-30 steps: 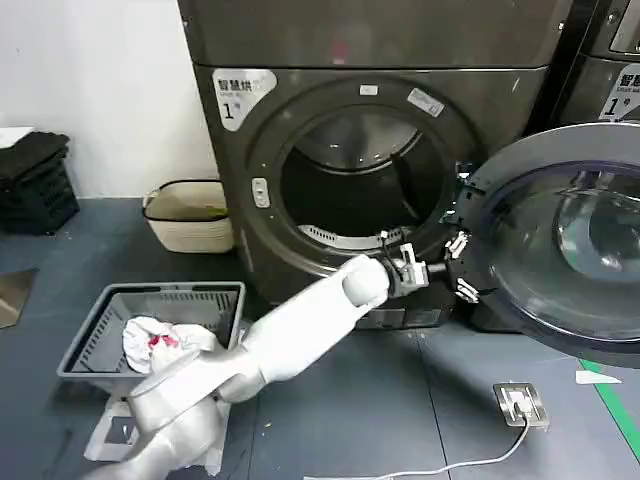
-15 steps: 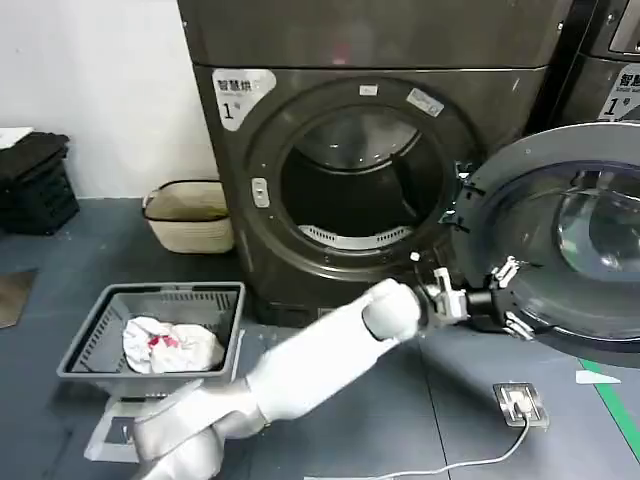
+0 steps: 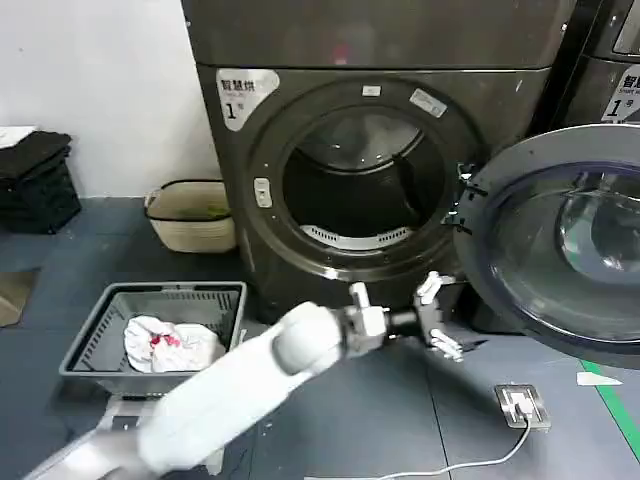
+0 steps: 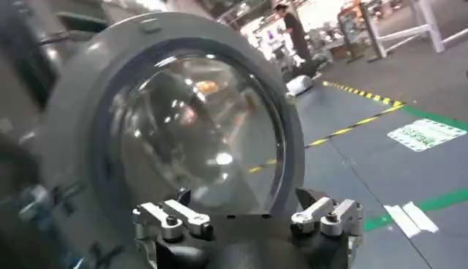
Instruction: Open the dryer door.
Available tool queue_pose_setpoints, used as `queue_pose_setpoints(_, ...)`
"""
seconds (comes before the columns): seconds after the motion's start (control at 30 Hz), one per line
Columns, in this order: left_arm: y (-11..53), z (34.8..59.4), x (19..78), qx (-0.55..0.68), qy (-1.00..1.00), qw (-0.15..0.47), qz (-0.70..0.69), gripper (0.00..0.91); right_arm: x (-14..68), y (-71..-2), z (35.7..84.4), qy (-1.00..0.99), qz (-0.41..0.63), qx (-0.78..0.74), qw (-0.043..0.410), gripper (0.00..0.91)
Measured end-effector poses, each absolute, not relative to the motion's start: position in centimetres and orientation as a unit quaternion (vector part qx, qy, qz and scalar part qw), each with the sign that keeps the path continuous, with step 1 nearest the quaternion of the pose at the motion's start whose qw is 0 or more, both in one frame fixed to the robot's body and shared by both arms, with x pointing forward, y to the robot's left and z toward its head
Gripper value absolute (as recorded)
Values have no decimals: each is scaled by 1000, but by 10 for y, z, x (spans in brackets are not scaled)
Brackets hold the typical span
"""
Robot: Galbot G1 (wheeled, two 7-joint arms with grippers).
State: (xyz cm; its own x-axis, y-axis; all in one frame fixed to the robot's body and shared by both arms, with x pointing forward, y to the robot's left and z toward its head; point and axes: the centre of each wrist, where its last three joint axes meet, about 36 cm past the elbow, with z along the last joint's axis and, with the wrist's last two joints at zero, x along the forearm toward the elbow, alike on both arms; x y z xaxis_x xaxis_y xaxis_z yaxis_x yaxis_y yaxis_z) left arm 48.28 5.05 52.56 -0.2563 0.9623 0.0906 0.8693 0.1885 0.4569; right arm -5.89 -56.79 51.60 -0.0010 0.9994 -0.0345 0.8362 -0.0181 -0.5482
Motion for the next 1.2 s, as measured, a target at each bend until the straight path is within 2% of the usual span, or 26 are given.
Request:
queue_pose_setpoints(0.17,102,526,462,568,795,71,200,907,-46,-573,517,-687,208,-670,186,907)
queue_pose_setpoints(0.6,244,527,404,400,901,-108,127,907,-31,-590,514,-713,196,-650,178,907)
queue_pose_setpoints(0.73,273,536,396,335,923,-168,89,907,-30,-594,514,-716,192,-647,177,907)
queue_pose_setpoints(0.87,299,556,399,260,937,-226,62,907,-28,-597,511,-719,188,-646,177,907)
queue_pose_setpoints(1.2,339,576,423,166,949,-269,-12,907,-22,-596,504,-726,184,-638,180,907)
